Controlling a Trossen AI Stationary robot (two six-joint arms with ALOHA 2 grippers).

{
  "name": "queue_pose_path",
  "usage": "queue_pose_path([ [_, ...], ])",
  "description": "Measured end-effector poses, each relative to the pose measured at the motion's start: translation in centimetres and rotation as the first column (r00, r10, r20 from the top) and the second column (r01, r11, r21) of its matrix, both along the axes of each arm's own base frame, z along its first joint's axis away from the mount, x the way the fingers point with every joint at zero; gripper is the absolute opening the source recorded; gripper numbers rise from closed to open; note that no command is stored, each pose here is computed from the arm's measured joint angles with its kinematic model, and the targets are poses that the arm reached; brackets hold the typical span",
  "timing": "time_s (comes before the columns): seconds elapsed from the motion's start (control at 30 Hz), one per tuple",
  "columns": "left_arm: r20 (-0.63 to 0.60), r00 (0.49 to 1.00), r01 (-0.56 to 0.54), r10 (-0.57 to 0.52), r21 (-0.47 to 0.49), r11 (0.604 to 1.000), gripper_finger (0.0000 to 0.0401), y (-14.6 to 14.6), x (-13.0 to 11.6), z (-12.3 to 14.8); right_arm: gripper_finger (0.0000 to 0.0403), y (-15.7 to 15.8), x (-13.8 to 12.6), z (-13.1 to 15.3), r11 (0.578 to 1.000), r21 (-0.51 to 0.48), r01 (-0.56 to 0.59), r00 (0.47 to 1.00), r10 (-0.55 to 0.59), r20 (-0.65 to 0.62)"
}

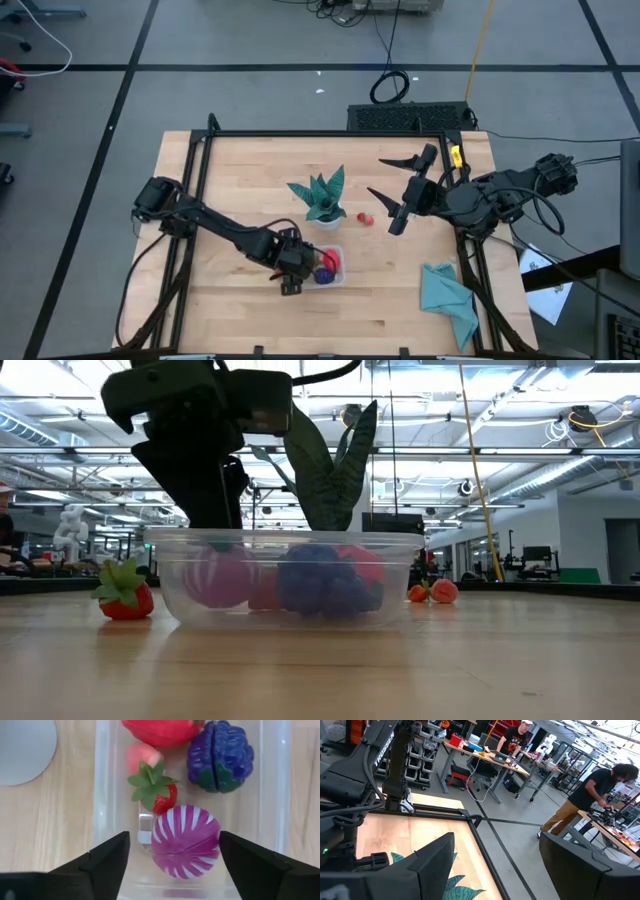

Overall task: Pick and placing Produce into tupperware
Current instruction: Put the purple onion into the transparent bin, then put the bottom red strawberry into the transparent bin

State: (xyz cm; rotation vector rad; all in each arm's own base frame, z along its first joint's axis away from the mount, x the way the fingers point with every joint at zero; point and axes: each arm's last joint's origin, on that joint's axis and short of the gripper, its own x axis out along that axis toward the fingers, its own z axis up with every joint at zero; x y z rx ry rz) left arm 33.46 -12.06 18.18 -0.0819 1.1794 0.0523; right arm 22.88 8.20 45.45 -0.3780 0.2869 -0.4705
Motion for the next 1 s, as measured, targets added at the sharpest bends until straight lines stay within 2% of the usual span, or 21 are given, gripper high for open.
queue_pose_path([
  [0.13, -0.002, 1.0, -0.002, 0.002, 0.001, 1.0, 0.0329, 0.1, 0.0, 0.0, 0.0281, 0.0, 0.0, 0.0, 1.0, -0.001, 0.0, 1.0, 0.0, 0.0],
  [0.33, -0.019, 1.0, -0.009, 0.009, 0.006, 1.0, 0.033, 0.2, -0.1, 0.4, 0.0281, 0.0, 0.0, 0.0, 1.0, -0.001, 0.0, 1.0, 0.0, -0.001],
  [0.53, -0.021, 0.999, -0.034, 0.036, 0.063, 0.997, 0.033, 0.1, -0.7, 4.3, 0.0281, 0.0, 0.0, 0.0, 1.0, 0.005, 0.001, 1.0, -0.001, 0.002],
  [0.6, 0.016, 0.999, -0.032, 0.031, 0.071, 0.997, 0.0331, -0.3, -0.7, 5.9, 0.0281, 0.0, 0.0, 0.0, 1.0, 0.009, 0.002, 1.0, -0.002, 0.001],
  [0.77, 0.06, 0.998, -0.033, 0.028, 0.075, 0.997, 0.0331, -1.7, -2.6, 8.2, 0.0281, 0.0, -0.1, -0.1, 1.0, 0.006, 0.002, 1.0, -0.002, -0.008],
  [1.0, 0.014, 0.988, -0.151, 0.151, 0.052, 0.987, 0.0331, -4.3, -5.5, 7.1, 0.0281, 0.0, 0.0, -0.2, 1.0, 0.011, -0.02, 1.0, 0.02, -0.015],
])
